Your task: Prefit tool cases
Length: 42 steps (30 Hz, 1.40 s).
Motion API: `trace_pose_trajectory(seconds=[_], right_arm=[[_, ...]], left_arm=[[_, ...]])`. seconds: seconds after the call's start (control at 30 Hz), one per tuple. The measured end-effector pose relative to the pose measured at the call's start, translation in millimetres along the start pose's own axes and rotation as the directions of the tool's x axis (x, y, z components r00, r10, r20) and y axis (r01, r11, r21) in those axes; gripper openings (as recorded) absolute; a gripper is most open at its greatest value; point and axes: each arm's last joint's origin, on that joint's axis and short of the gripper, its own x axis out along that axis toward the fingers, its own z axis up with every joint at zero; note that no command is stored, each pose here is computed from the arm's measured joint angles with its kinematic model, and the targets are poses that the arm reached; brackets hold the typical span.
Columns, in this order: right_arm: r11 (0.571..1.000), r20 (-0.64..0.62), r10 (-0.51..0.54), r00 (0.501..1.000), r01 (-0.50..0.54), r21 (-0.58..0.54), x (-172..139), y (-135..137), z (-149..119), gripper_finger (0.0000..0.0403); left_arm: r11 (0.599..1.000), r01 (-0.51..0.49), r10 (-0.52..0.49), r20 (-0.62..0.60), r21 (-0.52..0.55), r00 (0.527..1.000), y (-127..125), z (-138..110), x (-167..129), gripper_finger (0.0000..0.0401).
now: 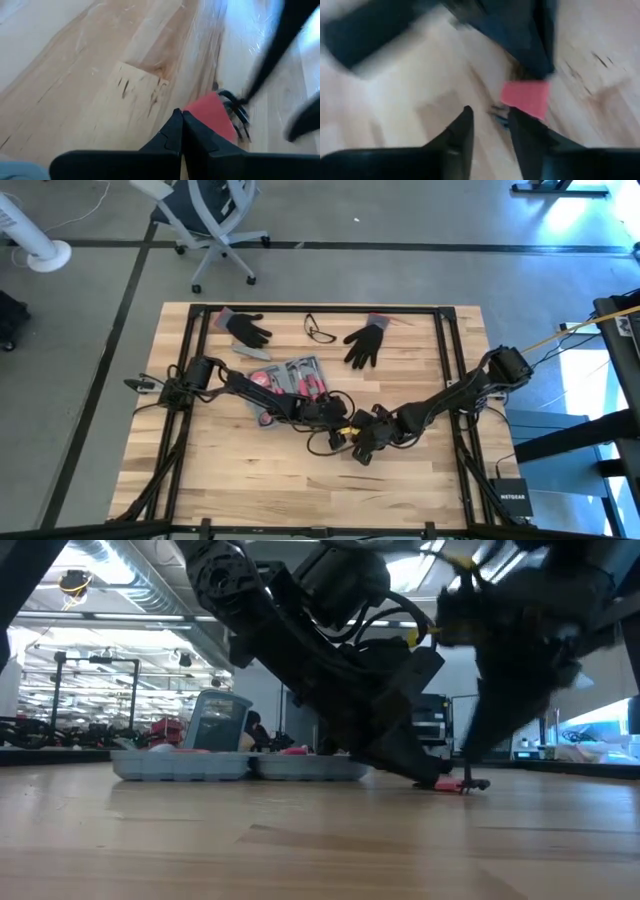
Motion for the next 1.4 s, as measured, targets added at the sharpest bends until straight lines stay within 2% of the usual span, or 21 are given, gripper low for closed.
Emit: trace_pose_trajectory(seconds=[0.13,0.27,0.47,0.57,0.73,0.83,0.97,1.07,1.4], right_arm=[[1.000,-0.033,-0.028,0.999,0.028,-0.003,1.3,-2.9,-3.3,0.0178],[0.999,-0.042,-0.009,0.999,0.008,-0.036,-1.7,2.3,1.5,0.0230],[0.995,-0.016,-0.044,0.999,0.042,-0.087,-6.6,6.0,7.7,0.0278],[0.993,-0.015,-0.074,0.997,0.073,-0.098,-5.8,4.0,6.5,0.0284],[0.993,-0.025,-0.060,0.998,0.057,-0.099,-3.7,5.2,5.8,0.0284],[0.992,-0.035,-0.073,0.997,0.069,-0.103,-3.3,3.8,4.7,0.0284],[0.991,-0.011,-0.089,0.996,0.087,-0.101,-3.3,3.4,5.7,0.0285],[0.991,-0.012,-0.088,0.996,0.086,-0.101,-3.3,3.4,5.7,0.0285],[0.994,-0.046,-0.045,0.998,0.040,-0.098,-4.4,5.1,5.5,0.0285]], left_arm=[[1.000,0.002,-0.002,0.020,-0.003,1.000,-0.6,1.7,0.0,0.0000],[1.000,-0.011,0.011,0.022,-0.002,1.000,0.3,-0.2,2.0,0.0000],[1.000,-0.019,0.019,0.036,-0.015,0.999,0.3,0.7,2.0,0.0000],[1.000,-0.022,0.022,0.040,-0.019,0.999,0.3,1.0,2.0,0.0000],[0.999,-0.026,0.027,0.048,-0.020,0.998,0.1,-6.4,9.4,0.0000],[0.999,-0.013,0.011,0.033,0.048,0.999,-0.3,-7.8,9.8,0.0000],[0.986,0.069,-0.074,0.029,0.150,0.997,-1.0,2.9,3.4,0.0000],[0.976,0.126,-0.131,0.014,0.178,0.991,4.4,8.2,3.1,0.0000],[0.926,0.111,-0.121,0.004,0.361,0.993,21.9,23.4,-1.6,0.0000]])
